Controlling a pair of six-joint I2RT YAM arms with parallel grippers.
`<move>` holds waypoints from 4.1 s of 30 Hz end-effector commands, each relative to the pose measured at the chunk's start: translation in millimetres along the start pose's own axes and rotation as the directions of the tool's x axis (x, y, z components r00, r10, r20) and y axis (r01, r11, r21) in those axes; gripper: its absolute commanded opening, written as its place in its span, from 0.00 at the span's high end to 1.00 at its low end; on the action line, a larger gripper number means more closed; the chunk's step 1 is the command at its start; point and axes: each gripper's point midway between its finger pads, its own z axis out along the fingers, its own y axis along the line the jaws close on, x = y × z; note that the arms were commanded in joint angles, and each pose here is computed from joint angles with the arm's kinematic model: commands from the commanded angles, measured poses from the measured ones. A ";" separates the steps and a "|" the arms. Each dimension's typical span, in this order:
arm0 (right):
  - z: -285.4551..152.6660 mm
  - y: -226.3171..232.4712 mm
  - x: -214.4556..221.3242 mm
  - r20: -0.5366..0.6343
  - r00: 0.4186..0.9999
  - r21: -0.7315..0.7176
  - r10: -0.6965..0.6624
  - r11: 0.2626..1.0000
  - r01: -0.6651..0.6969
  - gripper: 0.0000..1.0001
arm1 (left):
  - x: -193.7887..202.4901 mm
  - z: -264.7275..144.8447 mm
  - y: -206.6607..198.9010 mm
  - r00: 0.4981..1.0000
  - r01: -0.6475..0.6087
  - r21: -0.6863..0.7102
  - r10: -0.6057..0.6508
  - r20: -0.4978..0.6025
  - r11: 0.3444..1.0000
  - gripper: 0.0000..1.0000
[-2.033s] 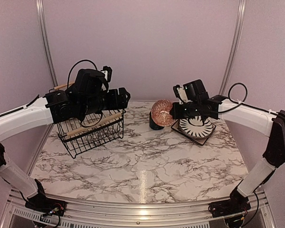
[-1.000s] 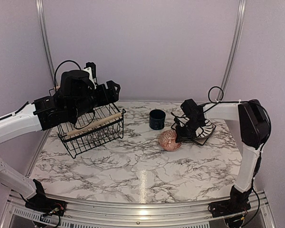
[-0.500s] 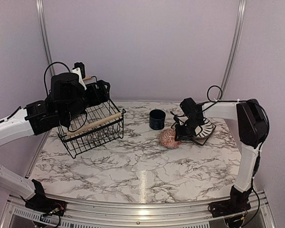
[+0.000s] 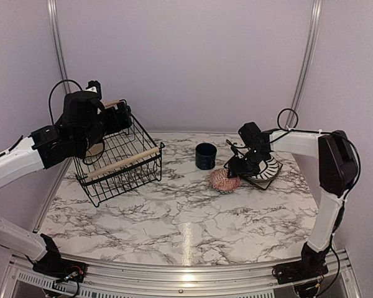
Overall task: Unload the mixed dishes from the dish rack
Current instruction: Place the bowl at the center of the board, then move the bowl to the dish rack.
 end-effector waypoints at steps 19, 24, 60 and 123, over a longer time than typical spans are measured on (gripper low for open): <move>-81.2 -1.8 -24.6 0.248 0.969 0.048 -0.017 0.999 0.005 0.17 | 70.5 160.5 167.8 0.856 -0.161 -0.338 -0.039 -0.515 0.927 0.02; -82.1 -1.4 -22.6 0.249 0.969 0.046 -0.008 0.999 -0.004 0.17 | 72.6 188.3 195.0 0.847 -0.230 -0.377 -0.007 -0.532 0.897 0.02; -88.7 0.6 -31.4 0.290 0.956 0.030 0.039 0.998 -0.050 0.17 | 134.8 259.4 269.5 0.735 -0.158 -0.390 -0.156 -0.660 0.907 0.10; -97.8 6.9 -41.5 0.334 0.941 0.005 0.049 0.999 -0.053 0.18 | 187.6 179.7 139.0 0.478 -0.118 -0.062 0.002 -0.879 0.991 0.07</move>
